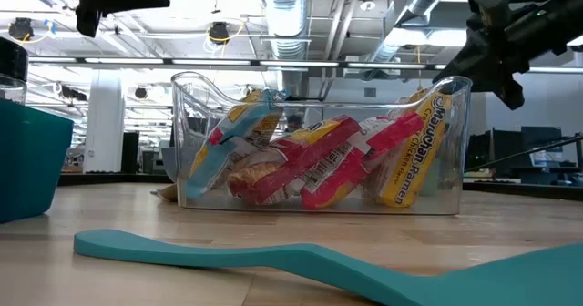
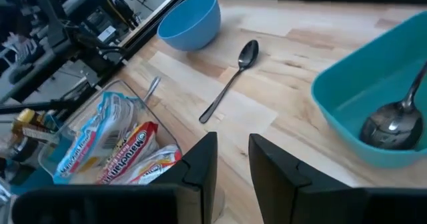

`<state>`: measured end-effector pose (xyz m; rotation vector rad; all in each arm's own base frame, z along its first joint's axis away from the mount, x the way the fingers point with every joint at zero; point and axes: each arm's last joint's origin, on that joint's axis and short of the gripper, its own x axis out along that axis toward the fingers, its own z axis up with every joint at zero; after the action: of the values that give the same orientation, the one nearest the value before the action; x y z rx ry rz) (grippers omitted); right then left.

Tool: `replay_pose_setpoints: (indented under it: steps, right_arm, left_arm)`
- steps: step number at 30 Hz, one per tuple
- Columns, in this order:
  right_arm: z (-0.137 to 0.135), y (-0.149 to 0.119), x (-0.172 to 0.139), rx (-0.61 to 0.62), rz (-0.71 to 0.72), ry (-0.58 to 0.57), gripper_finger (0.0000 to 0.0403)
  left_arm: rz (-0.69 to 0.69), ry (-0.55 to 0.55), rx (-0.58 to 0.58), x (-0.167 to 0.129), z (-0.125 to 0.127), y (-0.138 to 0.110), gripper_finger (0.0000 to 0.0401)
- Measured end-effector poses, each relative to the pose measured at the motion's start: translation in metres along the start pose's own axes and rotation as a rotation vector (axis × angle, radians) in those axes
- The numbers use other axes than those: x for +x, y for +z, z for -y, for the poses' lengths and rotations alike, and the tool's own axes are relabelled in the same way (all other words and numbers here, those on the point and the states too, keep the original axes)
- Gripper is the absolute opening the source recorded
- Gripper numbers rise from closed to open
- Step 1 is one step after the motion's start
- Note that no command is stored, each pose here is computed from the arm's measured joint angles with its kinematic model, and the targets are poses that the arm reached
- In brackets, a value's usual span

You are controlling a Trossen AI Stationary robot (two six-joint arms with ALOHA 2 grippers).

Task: Pick & Place Food Item
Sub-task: Put the silver spoon into the blue bin

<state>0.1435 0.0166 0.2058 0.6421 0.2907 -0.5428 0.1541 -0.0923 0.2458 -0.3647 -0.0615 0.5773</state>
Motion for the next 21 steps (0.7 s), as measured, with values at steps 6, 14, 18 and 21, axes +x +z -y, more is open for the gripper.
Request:
replay_pose_setpoints:
  steps: [6, 14, 18, 21]
  right_arm:
    - [-0.003, -0.003, -0.004, -0.111, 0.051, -0.024, 0.0082]
    - [-0.002, -0.002, -0.006, -0.232, 0.141, -0.106, 0.0082]
    - [-0.002, -0.001, -0.006, -0.280, 0.146, -0.120, 0.0082]
    - [-0.001, -0.001, -0.006, -0.292, 0.146, -0.123, 0.0082]
  left_arm:
    - [0.028, -0.001, -0.084, 0.002, 0.002, 0.007, 0.0099]
    - [0.063, 0.127, 0.194, 0.022, -0.008, 0.012, 0.0099]
    - [0.065, 0.219, 0.378, 0.034, -0.017, 0.016, 0.0099]
    - [0.066, 0.270, 0.422, 0.041, -0.022, 0.018, 0.0099]
